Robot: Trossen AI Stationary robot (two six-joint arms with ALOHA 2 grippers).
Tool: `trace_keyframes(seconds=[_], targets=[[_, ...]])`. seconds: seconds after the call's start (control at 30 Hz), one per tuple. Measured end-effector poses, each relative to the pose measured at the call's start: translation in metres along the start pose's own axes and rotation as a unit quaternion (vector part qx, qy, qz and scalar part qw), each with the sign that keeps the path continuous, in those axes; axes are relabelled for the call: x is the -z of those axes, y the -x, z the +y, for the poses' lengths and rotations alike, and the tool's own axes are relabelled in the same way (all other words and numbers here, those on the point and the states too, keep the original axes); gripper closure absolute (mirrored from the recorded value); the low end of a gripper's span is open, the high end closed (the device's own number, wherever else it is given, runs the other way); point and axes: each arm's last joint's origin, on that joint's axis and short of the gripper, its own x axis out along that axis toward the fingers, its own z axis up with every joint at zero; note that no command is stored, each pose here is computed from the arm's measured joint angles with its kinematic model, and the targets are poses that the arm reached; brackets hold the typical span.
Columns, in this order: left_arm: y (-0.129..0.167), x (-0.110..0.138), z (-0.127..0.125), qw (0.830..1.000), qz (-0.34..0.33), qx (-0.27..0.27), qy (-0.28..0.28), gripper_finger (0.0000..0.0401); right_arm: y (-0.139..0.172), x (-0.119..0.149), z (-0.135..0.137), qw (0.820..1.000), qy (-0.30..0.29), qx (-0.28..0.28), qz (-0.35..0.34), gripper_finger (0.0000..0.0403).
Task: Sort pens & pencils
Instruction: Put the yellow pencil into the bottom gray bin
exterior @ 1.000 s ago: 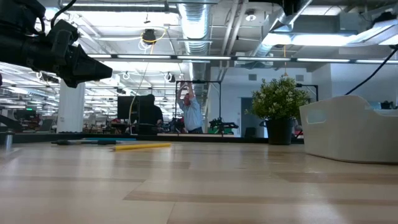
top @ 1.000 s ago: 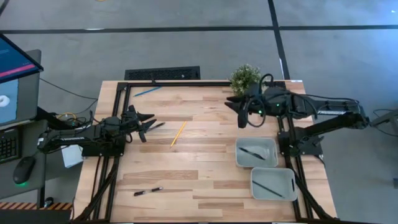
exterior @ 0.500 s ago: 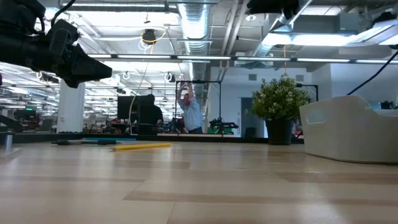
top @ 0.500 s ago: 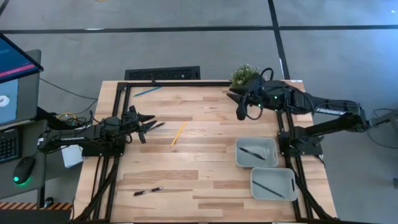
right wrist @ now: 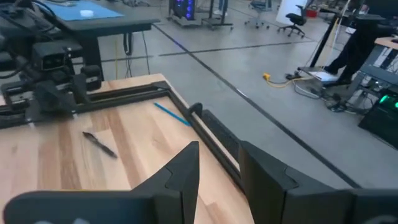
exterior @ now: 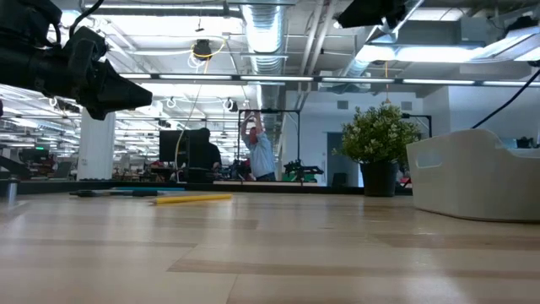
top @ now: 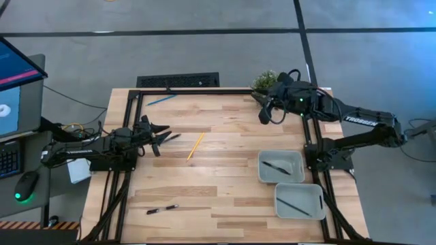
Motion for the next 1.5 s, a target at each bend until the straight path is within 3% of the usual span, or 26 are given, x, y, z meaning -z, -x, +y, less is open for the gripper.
trace_keyframes(seconds=[0.23,0.47,0.67,0.83,1.07,1.5], targets=[[0.000,0.000,0.000,1.000,0.000,0.003,0.018,0.0282,-0.026,0.013,-0.002,0.999,0.013,0.013,0.042,0.0269],[0.001,-0.004,0.000,1.000,0.006,0.000,0.016,0.0282,-0.085,0.040,0.008,0.994,0.048,-0.011,0.102,0.0270],[0.005,-0.011,0.000,0.999,0.047,-0.013,0.007,0.0282,-0.129,0.050,0.018,0.998,0.044,-0.013,0.051,0.0268],[0.005,-0.016,-0.001,0.998,0.055,-0.017,0.001,0.0282,-0.151,0.046,0.025,0.996,0.059,-0.057,0.022,0.0270],[0.004,-0.028,-0.004,0.995,0.100,0.002,-0.006,0.0282,-0.170,0.045,0.031,0.993,0.060,-0.094,0.027,0.0269],[-0.024,-0.076,-0.025,0.959,0.275,0.049,-0.042,0.0282,-0.172,0.046,0.033,0.993,0.061,-0.097,0.035,0.0270]])
